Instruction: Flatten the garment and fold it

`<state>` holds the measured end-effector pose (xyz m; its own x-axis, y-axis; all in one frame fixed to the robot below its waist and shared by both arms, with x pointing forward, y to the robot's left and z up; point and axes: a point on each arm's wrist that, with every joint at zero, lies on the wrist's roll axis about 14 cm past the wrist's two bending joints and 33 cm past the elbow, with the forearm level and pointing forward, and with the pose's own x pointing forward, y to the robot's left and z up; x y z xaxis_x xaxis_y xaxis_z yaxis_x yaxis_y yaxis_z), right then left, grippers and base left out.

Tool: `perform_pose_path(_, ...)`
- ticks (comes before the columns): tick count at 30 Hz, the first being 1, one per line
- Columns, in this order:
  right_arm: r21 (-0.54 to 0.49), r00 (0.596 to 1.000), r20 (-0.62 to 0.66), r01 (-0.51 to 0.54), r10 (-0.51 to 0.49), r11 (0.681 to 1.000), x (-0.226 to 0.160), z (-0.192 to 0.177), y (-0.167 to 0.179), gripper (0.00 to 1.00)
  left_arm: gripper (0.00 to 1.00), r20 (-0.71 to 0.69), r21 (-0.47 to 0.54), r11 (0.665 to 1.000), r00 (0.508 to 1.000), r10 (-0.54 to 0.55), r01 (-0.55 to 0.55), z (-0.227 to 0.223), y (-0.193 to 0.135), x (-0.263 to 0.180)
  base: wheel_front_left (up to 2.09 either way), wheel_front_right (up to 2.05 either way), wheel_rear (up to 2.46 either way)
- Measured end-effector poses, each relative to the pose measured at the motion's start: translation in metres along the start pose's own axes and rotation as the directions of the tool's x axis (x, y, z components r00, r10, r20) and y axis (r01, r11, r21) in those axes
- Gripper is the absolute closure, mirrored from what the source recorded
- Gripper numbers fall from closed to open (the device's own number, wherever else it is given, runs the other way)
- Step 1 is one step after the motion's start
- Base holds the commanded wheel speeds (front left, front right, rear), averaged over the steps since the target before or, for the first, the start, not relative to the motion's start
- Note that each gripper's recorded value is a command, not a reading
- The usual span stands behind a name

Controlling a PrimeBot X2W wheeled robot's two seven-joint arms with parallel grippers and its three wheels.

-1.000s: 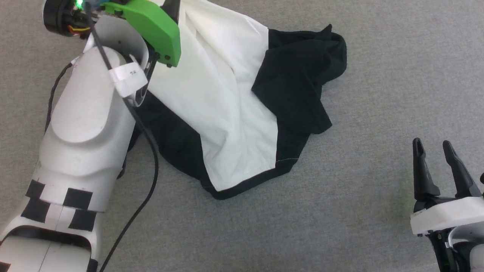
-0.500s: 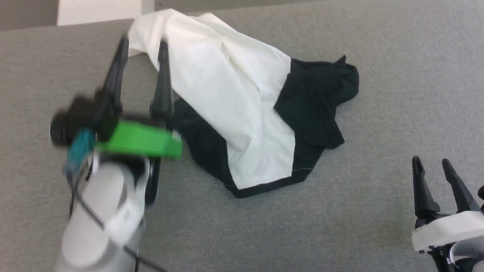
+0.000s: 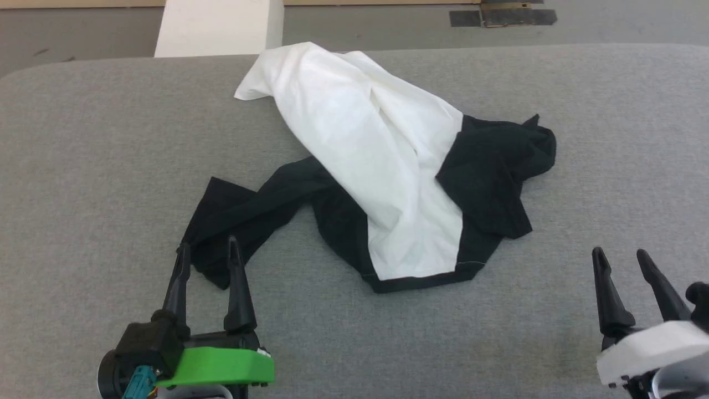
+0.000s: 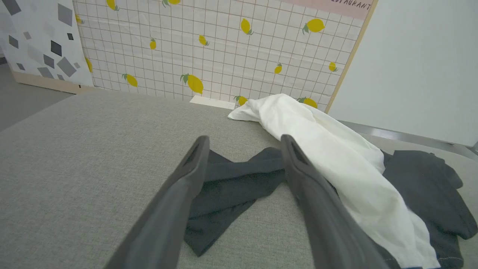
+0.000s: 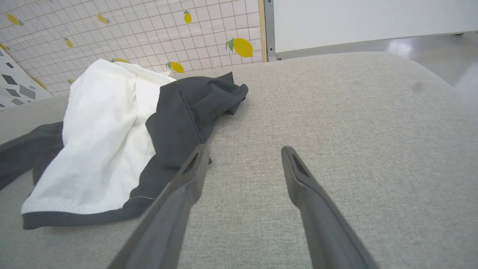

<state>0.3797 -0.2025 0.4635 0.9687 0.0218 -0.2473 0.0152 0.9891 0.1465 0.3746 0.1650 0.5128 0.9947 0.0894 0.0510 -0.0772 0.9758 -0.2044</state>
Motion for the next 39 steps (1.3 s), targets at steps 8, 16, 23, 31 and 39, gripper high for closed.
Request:
perform_pose_path(8, -0.057, 0.994, -0.061, -0.099, 0.095, 0.994, 0.038, 0.009, 0.032, 0.0, 0.0, -0.001, 0.009, 1.0, 1.0, -0.025, 0.025, -0.004, -0.003, 0.008, 0.0, 0.0, 0.0)
perform_pose_path(16, -0.097, 0.965, -0.205, -0.184, 0.161, 0.978, 0.074, -0.023, 0.043, 0.0, 0.0, -0.047, 0.013, 1.0, 0.999, -0.004, 0.005, -0.021, 0.004, 0.011, 0.0, 0.0, 0.0)
perform_pose_path(23, -0.056, 0.923, -0.323, -0.237, 0.207, 0.97, 0.087, -0.061, 0.061, 1.0, 0.0, -0.055, 0.028, 0.999, 0.998, 0.034, -0.032, -0.025, 0.016, 0.01, 0.0, 0.0, 0.0)
perform_pose_path(31, -0.034, 0.94, -0.288, -0.203, 0.185, 0.979, 0.088, -0.055, 0.056, 1.0, 0.0, -0.043, 0.025, 0.999, 0.998, 0.043, -0.042, -0.021, 0.018, 0.009, 0.0, 0.0, 0.0)
perform_pose_path(39, -0.023, 0.999, -0.021, -0.041, 0.04, 0.999, 0.087, 0.039, -0.002, 1.0, 0.0, -0.016, 0.009, 1.0, 1.0, 0.008, -0.008, -0.013, 0.008, 0.013, 0.0, 0.0, 0.0)
